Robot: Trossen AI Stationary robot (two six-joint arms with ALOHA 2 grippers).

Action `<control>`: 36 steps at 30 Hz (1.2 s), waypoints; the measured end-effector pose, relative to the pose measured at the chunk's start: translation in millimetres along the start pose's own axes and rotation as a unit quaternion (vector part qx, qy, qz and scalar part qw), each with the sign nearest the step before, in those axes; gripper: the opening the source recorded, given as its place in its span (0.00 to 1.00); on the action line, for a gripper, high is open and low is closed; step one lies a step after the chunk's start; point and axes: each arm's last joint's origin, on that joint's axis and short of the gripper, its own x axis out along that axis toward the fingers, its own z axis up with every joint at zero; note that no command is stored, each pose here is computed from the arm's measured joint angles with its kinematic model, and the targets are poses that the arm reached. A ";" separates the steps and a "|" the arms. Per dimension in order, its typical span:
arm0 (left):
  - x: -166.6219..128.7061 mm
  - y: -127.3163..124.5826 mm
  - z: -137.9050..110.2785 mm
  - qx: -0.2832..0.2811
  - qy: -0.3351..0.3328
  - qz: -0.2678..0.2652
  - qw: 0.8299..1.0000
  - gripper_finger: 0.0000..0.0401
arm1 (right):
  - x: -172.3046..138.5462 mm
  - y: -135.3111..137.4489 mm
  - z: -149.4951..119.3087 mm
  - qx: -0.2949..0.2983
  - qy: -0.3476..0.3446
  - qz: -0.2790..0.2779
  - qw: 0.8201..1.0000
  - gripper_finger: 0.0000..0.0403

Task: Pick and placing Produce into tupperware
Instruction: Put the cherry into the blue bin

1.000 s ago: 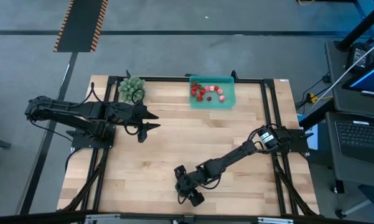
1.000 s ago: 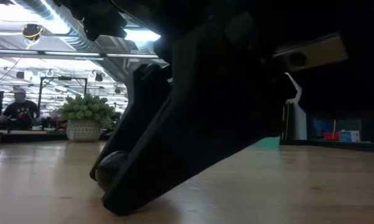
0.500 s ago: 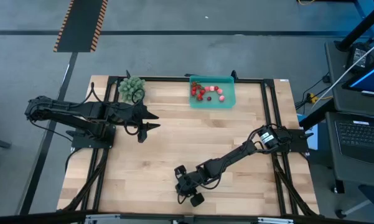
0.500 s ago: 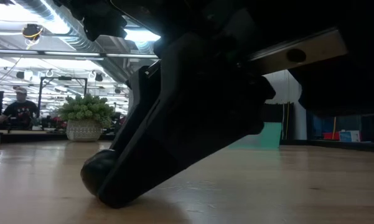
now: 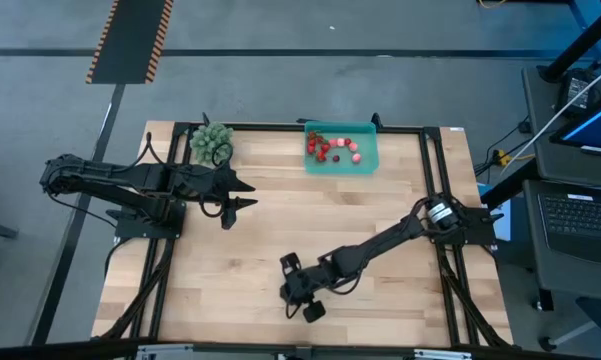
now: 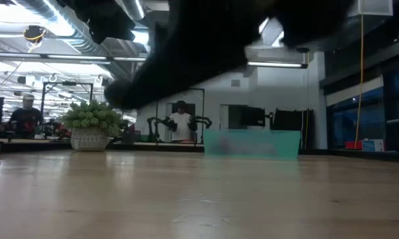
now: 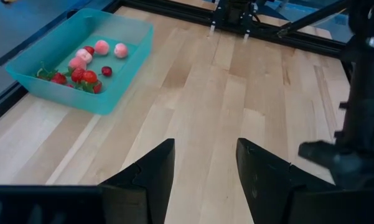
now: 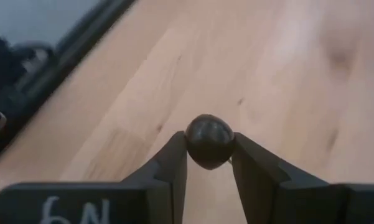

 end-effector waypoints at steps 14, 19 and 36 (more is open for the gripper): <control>0.0 0.1 -0.4 0.001 0.002 0.001 1.000 0.41 | -85.0 -15.1 30.2 -0.026 0.005 -0.081 0.996 0.27; 0.0 0.1 -0.4 0.000 0.002 0.000 1.000 0.41 | -119.5 -19.3 32.4 -0.024 0.025 -0.081 0.996 0.27; 0.0 0.1 -0.3 0.000 0.001 0.000 1.000 0.41 | -234.2 -83.8 16.9 0.040 0.059 -0.138 0.988 0.27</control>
